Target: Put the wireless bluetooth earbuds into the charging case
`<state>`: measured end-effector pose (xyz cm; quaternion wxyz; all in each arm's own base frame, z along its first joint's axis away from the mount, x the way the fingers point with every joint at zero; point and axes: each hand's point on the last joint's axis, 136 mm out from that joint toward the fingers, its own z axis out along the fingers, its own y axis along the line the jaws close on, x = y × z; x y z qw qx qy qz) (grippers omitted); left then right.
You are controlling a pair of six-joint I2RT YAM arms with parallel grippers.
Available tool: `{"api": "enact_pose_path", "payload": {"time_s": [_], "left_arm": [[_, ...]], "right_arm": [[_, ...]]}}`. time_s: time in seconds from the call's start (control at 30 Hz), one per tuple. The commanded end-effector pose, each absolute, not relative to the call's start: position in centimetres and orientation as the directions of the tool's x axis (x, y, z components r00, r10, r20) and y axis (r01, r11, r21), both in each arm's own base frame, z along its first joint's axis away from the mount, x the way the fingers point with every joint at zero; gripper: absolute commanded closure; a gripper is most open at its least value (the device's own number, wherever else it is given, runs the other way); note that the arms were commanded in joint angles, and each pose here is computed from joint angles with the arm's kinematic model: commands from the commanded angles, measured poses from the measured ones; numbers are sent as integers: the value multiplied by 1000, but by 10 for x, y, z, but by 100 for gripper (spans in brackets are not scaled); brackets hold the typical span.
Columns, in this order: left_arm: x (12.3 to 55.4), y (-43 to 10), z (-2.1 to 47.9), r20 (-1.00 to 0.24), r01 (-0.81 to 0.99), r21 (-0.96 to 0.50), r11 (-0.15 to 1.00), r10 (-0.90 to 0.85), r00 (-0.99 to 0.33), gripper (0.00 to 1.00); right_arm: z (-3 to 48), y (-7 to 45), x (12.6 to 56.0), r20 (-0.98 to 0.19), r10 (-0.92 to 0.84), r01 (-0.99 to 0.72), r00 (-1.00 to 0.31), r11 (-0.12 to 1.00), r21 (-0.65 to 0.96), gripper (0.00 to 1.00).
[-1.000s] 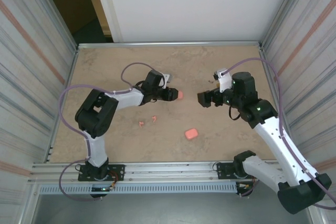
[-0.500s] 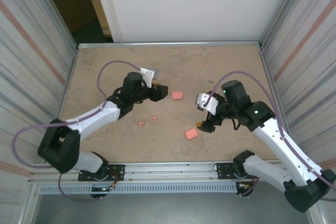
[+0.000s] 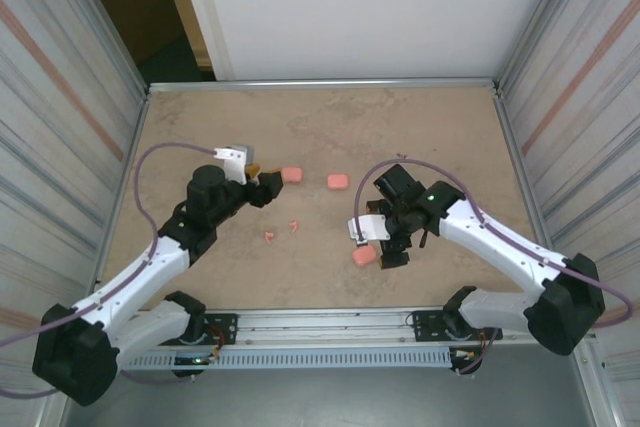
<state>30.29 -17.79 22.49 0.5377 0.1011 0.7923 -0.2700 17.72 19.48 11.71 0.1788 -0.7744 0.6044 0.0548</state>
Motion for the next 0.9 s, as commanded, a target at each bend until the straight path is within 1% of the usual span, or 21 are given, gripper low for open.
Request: {"api": "enact_pose_path", "payload": {"time_s": [0.0, 0.2, 0.53, 0.7, 0.77, 0.87], "left_arm": [[300, -162, 225, -918, 413, -294, 862, -136, -372, 28], [295, -151, 231, -927, 397, -282, 873, -141, -348, 26], [295, -147, 226, -923, 377, -286, 881, -147, -356, 25], [295, -145, 225, -922, 373, -285, 883, -146, -357, 25], [295, -145, 225, -923, 374, -283, 883, -145, -357, 25], [294, -145, 226, -924, 375, -281, 884, -143, -356, 25]], "right_arm": [[99, 202, 183, -258, -899, -925, 353, -294, -240, 1], [68, 204, 183, -226, -897, -919, 380, -337, -207, 1], [34, 205, 179, -178, -902, -917, 393, -372, -141, 0], [23, 205, 182, -140, -909, -918, 393, -378, -122, 6], [21, 204, 184, -128, -911, -918, 391, -377, -120, 7], [20, 203, 186, -125, -914, -920, 387, -373, -118, 11]]}}
